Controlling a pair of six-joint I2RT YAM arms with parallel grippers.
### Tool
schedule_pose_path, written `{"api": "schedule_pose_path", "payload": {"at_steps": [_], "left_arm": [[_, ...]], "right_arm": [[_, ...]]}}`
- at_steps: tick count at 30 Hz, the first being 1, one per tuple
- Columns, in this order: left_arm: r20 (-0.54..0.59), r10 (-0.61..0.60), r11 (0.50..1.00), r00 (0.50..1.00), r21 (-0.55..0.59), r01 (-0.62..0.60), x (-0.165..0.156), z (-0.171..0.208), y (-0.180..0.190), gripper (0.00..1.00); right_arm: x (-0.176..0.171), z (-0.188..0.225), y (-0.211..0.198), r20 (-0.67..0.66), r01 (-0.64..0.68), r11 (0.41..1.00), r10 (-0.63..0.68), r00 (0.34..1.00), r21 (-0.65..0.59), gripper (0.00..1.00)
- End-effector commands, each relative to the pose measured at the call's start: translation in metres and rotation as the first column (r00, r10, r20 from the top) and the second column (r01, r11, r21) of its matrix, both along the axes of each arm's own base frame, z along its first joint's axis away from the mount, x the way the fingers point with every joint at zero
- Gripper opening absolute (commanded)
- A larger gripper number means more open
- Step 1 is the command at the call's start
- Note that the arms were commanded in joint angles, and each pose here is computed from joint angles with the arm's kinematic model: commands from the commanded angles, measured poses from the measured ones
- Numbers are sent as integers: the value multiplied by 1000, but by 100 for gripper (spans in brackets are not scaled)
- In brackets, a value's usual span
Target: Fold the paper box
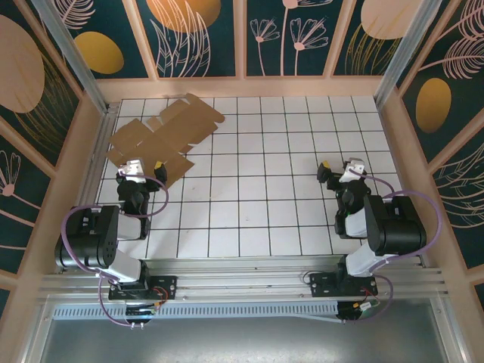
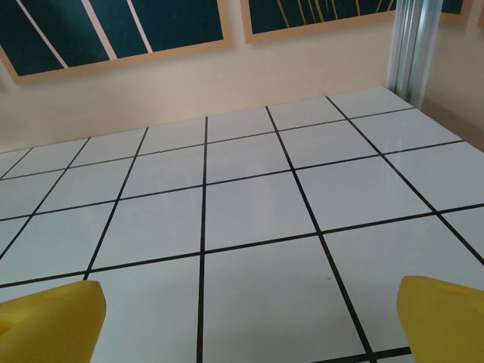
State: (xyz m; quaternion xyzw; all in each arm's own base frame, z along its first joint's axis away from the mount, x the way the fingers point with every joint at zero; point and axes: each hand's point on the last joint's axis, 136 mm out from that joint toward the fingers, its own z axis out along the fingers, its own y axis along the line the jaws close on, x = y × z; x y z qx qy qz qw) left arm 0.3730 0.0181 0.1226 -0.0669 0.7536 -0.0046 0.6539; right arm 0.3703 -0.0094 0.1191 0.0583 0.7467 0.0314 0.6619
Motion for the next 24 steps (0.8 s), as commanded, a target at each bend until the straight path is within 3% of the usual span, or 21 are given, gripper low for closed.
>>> {"api": "schedule_pose_path", "payload": {"at_steps": [1, 15, 20, 24], "left_arm": [[47, -9, 1000, 999, 14, 9, 5, 13, 0, 99], [46, -9, 1000, 999, 14, 8, 5, 13, 0, 99], [50, -12, 1000, 999, 14, 11, 5, 14, 0, 99], [60, 1, 1000, 998, 12, -2, 2, 15, 2, 99]], "right_arm": [[2, 10, -7, 36, 31, 999, -30, 999, -10, 99], [2, 10, -7, 39, 29, 1000, -29, 999, -5, 99], [-15, 33, -12, 94, 64, 998, -63, 994, 2, 99], [-25, 58, -15, 57, 105, 985, -114, 992, 139, 99]]}}
